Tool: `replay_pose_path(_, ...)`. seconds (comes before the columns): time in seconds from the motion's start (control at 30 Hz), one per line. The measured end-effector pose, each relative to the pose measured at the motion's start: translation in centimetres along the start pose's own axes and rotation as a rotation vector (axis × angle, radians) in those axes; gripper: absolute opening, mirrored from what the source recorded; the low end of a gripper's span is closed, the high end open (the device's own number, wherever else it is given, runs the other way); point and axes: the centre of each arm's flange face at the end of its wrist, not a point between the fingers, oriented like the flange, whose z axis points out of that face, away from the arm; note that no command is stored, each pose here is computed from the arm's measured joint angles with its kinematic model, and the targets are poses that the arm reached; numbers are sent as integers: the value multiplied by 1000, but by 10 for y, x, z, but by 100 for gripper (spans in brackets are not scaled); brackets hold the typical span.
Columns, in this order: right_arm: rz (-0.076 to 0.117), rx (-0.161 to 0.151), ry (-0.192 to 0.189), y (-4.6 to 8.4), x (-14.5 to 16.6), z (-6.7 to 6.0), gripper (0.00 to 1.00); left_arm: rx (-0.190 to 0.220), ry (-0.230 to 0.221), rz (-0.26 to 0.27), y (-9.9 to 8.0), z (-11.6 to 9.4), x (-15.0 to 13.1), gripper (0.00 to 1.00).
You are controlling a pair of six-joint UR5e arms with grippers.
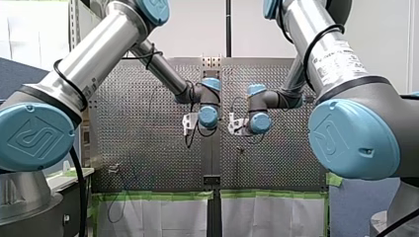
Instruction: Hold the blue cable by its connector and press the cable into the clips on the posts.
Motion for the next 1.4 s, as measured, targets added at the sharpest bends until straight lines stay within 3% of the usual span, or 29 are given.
replay_pose_path(0.3,2,-7,-6,12,-26,-14,0,43,2,-14,-21,-7,31,0)
replay_pose_path(0.63,12,-4,-10,23,-55,-33,0,76,-19,-57,-40,-20,35,0)
replay_pose_path(0.97,15,13,-2,32,-62,-36,0,84,-51,-97,-52,-25,37,0)
replay_pose_path(1.17,42,37,17,41,-68,-38,0,95,-42,-81,-55,-22,64,0)
replay_pose_path(1.4,52,64,30,52,-70,-35,0,89,-42,-85,-57,-17,95,0)
